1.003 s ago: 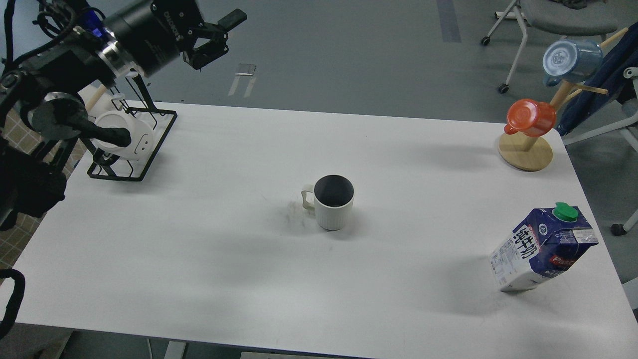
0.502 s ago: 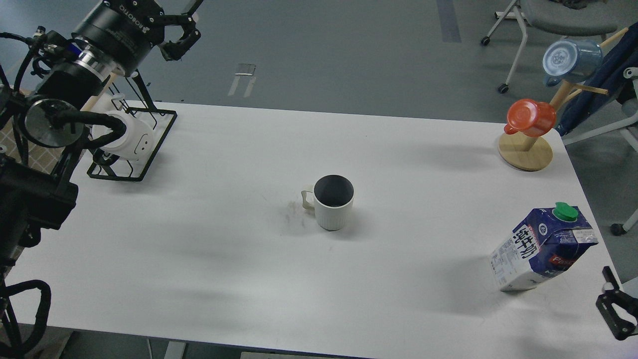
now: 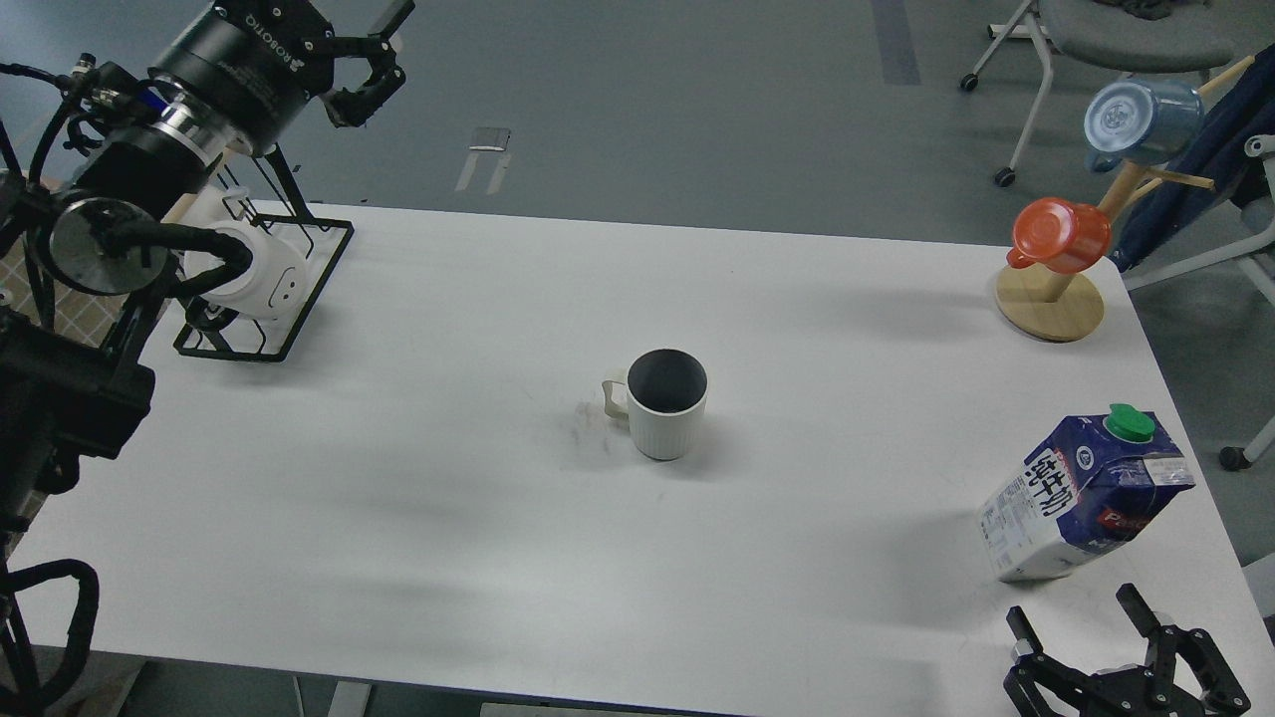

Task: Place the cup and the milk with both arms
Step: 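Move the right gripper up to the milk carton and grasp it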

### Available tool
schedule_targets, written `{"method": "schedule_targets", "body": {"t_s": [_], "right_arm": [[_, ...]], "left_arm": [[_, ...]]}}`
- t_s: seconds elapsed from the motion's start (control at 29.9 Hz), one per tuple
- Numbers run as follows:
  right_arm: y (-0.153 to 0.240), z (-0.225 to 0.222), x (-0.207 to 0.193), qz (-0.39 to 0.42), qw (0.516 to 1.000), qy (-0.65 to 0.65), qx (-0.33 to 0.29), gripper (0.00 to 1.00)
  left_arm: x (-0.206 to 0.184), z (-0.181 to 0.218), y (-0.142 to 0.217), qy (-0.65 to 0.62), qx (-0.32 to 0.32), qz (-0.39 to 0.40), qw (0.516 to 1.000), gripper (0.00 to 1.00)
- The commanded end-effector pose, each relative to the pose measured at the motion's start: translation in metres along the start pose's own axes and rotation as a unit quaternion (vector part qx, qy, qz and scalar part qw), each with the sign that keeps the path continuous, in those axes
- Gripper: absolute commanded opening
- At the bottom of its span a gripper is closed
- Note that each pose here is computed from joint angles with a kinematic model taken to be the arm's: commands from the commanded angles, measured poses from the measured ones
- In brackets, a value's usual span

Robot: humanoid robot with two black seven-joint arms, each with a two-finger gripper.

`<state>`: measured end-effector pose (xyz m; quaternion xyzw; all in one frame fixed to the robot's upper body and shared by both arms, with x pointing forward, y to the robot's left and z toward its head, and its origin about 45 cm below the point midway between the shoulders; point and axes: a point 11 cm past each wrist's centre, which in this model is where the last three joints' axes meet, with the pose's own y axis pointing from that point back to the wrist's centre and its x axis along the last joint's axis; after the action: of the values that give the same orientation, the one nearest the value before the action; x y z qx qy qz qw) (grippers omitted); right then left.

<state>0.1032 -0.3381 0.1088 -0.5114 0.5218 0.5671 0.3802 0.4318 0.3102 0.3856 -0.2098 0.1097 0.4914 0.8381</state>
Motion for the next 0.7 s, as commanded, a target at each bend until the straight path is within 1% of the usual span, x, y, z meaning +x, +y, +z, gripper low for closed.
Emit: {"method": "schedule_targets", "body": {"t_s": [0.0,0.3,0.37,0.4,0.67], "right_arm": [[-0.002,-0.008,-0.005,-0.008,1.0,0.008,0.011,0.96],[-0.005,-0.026,-0.012,-0.021,0.999,0.019,0.041,0.96],[-0.016,-0.025,-0.016,-0.035,0.998,0.017,0.039,0.91],[-0.018,-0.024,-0.017,-0.039,0.998,0.017,0.038,0.9],[-0.04,-0.017,-0.027,-0.068,0.997,0.009,0.035,0.9]], "left_arm": [[0.0,0.0,0.001,0.0,0.002,-0.001,1.0,0.98],[-0.006,0.004,0.001,-0.007,0.0,-0.009,1.0,0.98],[-0.008,0.004,0.0,-0.008,-0.001,-0.013,1.0,0.98],[-0.009,0.004,0.0,-0.008,0.001,-0.014,1.0,0.98],[-0.009,-0.003,0.001,-0.01,0.027,-0.014,0.999,0.98]]}}
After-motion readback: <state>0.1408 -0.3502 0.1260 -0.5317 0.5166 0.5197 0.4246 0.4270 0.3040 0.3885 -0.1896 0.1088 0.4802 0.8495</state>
